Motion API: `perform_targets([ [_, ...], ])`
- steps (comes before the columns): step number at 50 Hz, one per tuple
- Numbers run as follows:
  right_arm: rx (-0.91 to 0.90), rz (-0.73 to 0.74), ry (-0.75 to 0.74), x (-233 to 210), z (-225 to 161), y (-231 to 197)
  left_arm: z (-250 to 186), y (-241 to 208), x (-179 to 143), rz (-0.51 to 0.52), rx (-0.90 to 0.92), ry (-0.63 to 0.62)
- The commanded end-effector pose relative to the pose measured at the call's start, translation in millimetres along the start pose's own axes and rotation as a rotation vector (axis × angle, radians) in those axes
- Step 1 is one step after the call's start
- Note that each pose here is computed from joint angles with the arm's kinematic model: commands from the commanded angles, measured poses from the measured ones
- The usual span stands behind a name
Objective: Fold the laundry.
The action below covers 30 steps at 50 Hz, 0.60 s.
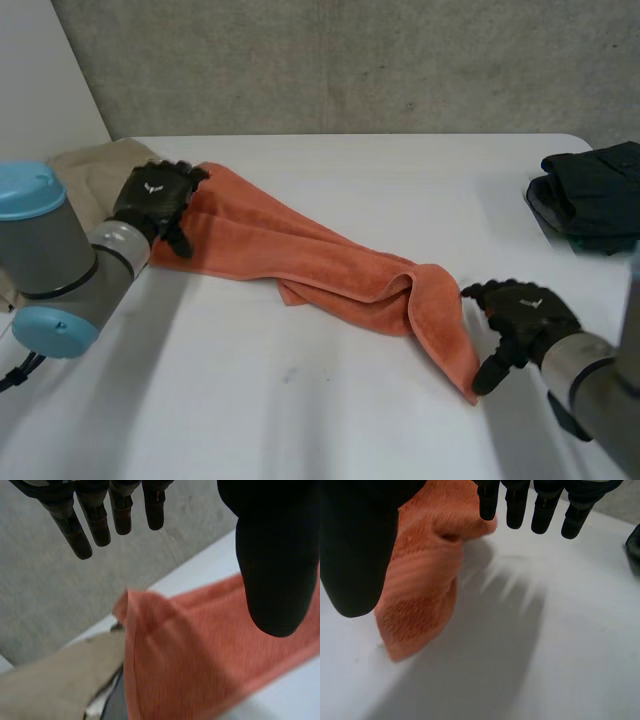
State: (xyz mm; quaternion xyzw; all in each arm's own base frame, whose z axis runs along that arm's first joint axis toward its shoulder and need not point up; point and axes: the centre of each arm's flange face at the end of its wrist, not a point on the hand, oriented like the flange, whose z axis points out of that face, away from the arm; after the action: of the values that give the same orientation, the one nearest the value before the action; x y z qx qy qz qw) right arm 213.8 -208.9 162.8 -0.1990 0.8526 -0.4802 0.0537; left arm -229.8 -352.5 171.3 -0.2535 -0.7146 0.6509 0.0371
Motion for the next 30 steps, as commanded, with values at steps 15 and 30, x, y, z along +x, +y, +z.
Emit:
perform_targets([
  [15, 0.389, 0.015, 0.068, -12.3, 13.1, -71.4, -0.3, 33.7, -0.5, 0.008, -0.08, 0.058],
  [30, 0.789, -0.219, -0.058, -59.6, -119.5, -205.7, -8.1, 37.4, 15.4, -0.088, -0.101, 0.085],
])
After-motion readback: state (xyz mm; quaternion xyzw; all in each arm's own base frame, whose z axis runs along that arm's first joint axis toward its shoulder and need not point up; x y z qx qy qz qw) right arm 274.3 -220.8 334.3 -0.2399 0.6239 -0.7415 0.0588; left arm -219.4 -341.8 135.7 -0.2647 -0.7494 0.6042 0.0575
